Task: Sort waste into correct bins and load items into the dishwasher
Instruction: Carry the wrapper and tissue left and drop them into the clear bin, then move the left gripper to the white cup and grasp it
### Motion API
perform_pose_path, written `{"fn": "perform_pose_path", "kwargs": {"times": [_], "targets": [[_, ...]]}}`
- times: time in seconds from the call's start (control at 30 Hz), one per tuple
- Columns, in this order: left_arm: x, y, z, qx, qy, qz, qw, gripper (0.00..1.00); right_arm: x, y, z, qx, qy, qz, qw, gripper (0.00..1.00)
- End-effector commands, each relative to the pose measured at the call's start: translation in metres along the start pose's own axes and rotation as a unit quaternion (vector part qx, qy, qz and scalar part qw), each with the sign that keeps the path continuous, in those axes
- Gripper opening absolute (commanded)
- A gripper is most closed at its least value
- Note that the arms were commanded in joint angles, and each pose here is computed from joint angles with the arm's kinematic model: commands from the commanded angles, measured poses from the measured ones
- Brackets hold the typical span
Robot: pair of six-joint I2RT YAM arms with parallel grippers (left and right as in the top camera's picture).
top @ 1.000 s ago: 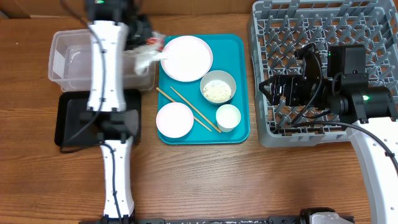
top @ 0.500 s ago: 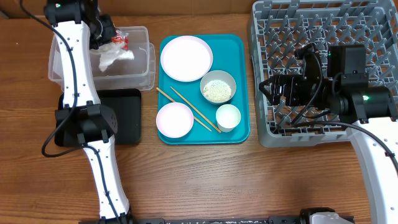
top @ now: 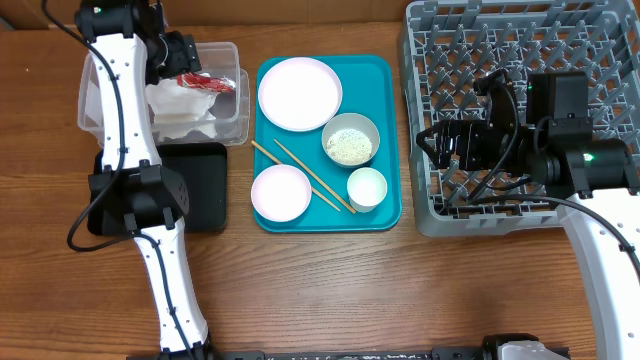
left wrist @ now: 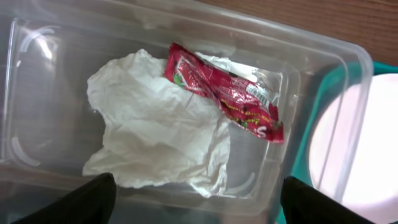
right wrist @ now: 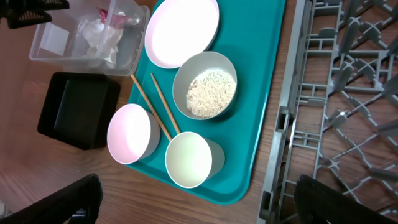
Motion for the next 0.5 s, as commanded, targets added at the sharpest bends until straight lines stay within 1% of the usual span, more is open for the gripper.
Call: {"fn": "perform_pose_path", "kwargs": {"times": [0.0,0.13,0.17,0.3,0.33,0.4,0.47], "targets": [[0.006,-0.073,-0.003,-0.01,0.012,-0.072,0.997,0.86,0.007,-0.006,0.005,0.001,-0.008,-0.015,1.0,1.0],[-0.013,-0.12,-0.004,-0.009,0.017,-0.075,0.997,0.87,0.007,-0.006,0.005,0.002,-0.008,-0.014,1.0,1.0],[-0.016,-0.128,-0.004,-0.01,0.025,-0.08,0.996,0.85,0.007,-0.006,0.005,0.002,-0.008,-0.015,1.0,1.0],[-0.025,-0.161,-0.019,-0.063,0.045,-0.101,0.992,0.84,0.007,-0.006,0.005,0.001,-0.008,-0.015,1.0,1.0],[-0.028,-0.169,-0.024,-0.082,0.049,-0.104,0.99,0.82,0.007,-0.006,0.005,0.002,-0.008,-0.014,1.0,1.0],[-0.034,-0.179,-0.036,-0.119,0.057,-0.103,0.986,0.81,0.007,-0.006,0.005,0.001,-0.007,-0.013,1.0,1.0],[-0.042,-0.185,-0.048,-0.14,0.067,-0.094,0.983,0.8,0.006,-0.006,0.005,0.001,-0.007,-0.012,1.0,1.0]]}}
Point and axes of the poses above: each gripper's point midway between its finger pads, its own y axis out along the fingers, its own z axis along the line the jaws close on, x = y × z, the point moved 6 cm from there along -y, back along the fingers
